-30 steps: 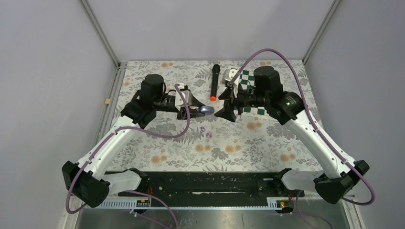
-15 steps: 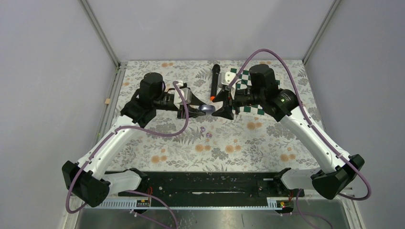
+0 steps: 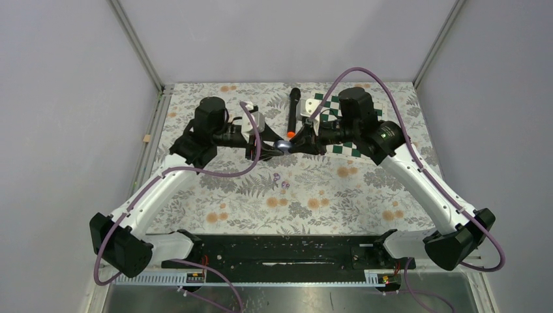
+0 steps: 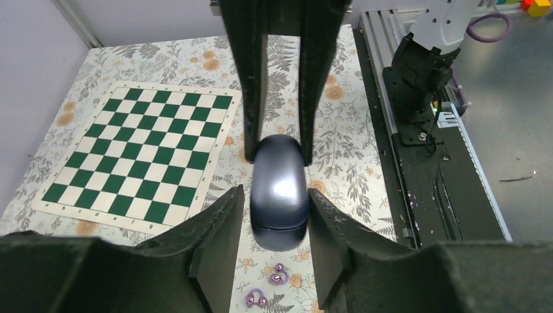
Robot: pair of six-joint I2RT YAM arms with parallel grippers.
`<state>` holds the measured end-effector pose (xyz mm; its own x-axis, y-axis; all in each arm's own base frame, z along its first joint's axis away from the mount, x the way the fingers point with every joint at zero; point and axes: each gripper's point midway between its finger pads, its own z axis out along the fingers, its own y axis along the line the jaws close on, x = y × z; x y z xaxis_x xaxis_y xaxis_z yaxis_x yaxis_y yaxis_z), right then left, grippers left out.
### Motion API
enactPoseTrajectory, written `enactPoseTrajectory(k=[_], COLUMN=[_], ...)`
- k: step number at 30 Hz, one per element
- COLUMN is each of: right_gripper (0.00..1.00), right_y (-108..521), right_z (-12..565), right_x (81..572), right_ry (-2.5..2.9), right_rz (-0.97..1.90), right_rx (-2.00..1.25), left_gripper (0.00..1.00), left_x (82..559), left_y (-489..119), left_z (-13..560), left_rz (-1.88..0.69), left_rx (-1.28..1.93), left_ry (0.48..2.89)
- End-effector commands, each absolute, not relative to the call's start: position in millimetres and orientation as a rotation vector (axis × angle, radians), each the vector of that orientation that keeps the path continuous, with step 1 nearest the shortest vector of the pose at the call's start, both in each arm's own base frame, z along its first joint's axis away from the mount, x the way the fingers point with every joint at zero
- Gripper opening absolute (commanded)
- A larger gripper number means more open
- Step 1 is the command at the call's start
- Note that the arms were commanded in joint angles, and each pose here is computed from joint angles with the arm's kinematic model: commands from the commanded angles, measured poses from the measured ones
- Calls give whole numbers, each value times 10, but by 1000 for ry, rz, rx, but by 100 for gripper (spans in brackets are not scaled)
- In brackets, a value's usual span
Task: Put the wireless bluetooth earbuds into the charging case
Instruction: Pass from the left arm to the right, then pass from the right arm to the left, then open the charging case to the charging case.
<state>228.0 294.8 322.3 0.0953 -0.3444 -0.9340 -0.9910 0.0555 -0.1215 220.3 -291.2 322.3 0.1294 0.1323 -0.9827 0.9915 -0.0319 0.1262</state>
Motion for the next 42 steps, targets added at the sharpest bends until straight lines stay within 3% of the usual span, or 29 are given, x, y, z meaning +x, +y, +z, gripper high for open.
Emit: enactPoseTrajectory(k=[1, 4, 8, 23, 30, 33, 35, 37, 39, 42], right_gripper=[11, 11, 10, 9, 9, 12, 17, 30, 43, 47], right_y=[2956, 2925, 2890, 2912, 2925, 2925, 2918, 2900, 2872, 2814], right_z=[3409, 3444, 3506, 3552, 3545, 3520, 3508, 3493, 3497, 3543], right_x=[2289, 2294, 2316, 2338, 2355, 2365, 2380, 2439, 2537, 2661], right_ry=[1366, 1375, 1389, 1450, 1464, 1470, 1478, 1505, 1548, 1593], right_rz=[864, 850, 848, 914, 929, 924, 918, 893, 856, 833], right_rx=[-1419, -1379, -1318, -1232, -1205, -1203, -1195, -1166, -1111, -1046], left_gripper=[47, 57, 59, 54, 38, 25, 15, 0, 0, 0], left_x=[2371, 2368, 2280, 2249, 2218, 2223, 2229, 2235, 2222, 2202], left_y=[-2941, -2906, -2872, -2919, -2921, -2934, -2942, -2946, -2949, -2945], left_z=[3486, 3413, 3339, 3437, 3422, 3416, 3410, 3402, 3384, 3360], left_rz=[-1007, -1042, -1117, -1213, -1234, -1244, -1250, -1253, -1262, -1277], left_rx=[1300, 1255, 1215, 1166, 1179, 1180, 1179, 1179, 1190, 1206], left_ry=[1192, 1268, 1302, 1261, 1257, 1255, 1254, 1251, 1244, 1231])
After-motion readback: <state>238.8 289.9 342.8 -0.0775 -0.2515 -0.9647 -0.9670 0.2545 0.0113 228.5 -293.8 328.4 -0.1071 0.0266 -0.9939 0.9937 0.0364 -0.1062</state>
